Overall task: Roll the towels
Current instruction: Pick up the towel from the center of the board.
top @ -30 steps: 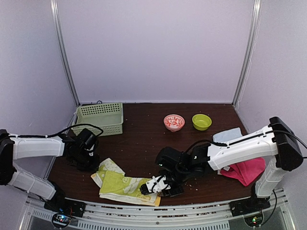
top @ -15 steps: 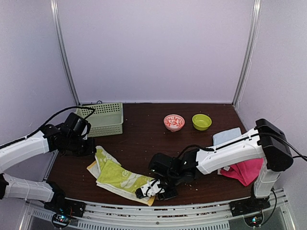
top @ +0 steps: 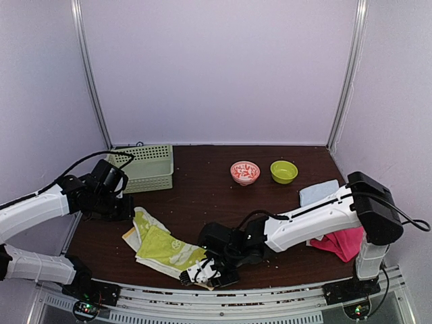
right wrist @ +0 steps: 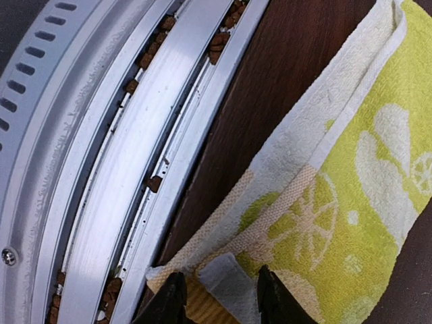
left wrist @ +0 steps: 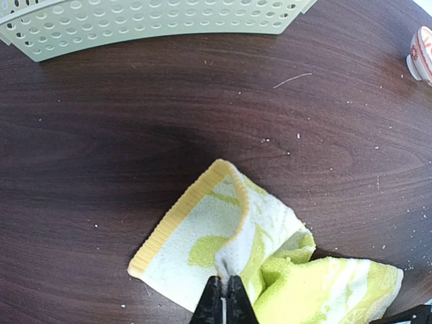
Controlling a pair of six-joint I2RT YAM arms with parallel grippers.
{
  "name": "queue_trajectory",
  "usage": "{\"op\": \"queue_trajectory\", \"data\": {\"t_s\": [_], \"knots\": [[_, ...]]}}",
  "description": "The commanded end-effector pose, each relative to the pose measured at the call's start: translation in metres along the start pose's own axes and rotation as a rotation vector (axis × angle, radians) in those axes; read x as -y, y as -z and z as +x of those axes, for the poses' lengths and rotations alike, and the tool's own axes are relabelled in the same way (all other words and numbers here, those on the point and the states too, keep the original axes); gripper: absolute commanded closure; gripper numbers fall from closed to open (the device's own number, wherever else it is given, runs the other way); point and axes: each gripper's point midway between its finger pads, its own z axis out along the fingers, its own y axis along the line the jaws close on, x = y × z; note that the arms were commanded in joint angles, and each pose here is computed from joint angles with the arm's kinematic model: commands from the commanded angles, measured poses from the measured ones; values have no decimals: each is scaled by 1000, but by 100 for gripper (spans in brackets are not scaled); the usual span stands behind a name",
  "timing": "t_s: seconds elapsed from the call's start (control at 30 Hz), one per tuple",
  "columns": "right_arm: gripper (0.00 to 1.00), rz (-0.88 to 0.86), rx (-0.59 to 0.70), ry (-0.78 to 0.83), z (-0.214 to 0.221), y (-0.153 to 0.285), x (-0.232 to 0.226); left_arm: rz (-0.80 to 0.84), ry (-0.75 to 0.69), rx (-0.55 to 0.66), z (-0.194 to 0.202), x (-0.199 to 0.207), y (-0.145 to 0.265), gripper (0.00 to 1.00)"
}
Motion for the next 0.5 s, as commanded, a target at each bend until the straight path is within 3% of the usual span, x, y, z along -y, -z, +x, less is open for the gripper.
{"op": "queue_trajectory", "data": {"t_s": [0.0, 0.13, 0.23, 0.37, 0.47], "knots": [[64, -7, -25, -5, 1, -13, 2, -6, -13, 20, -3, -2, 3, 100], [66, -21, -51, -12, 7, -19, 0, -7, -9, 25, -3, -3, 4, 100], [80, -23, -47, -30, 5, -17, 2, -12, -9, 28, -3, -5, 3, 100], [87, -16, -9, -69, -7, -1, 14, -14, -15, 37, -6, -4, 4, 100], [97, -8, 29, -108, -15, 18, 28, -24, -21, 50, -9, -5, 4, 100]]}}
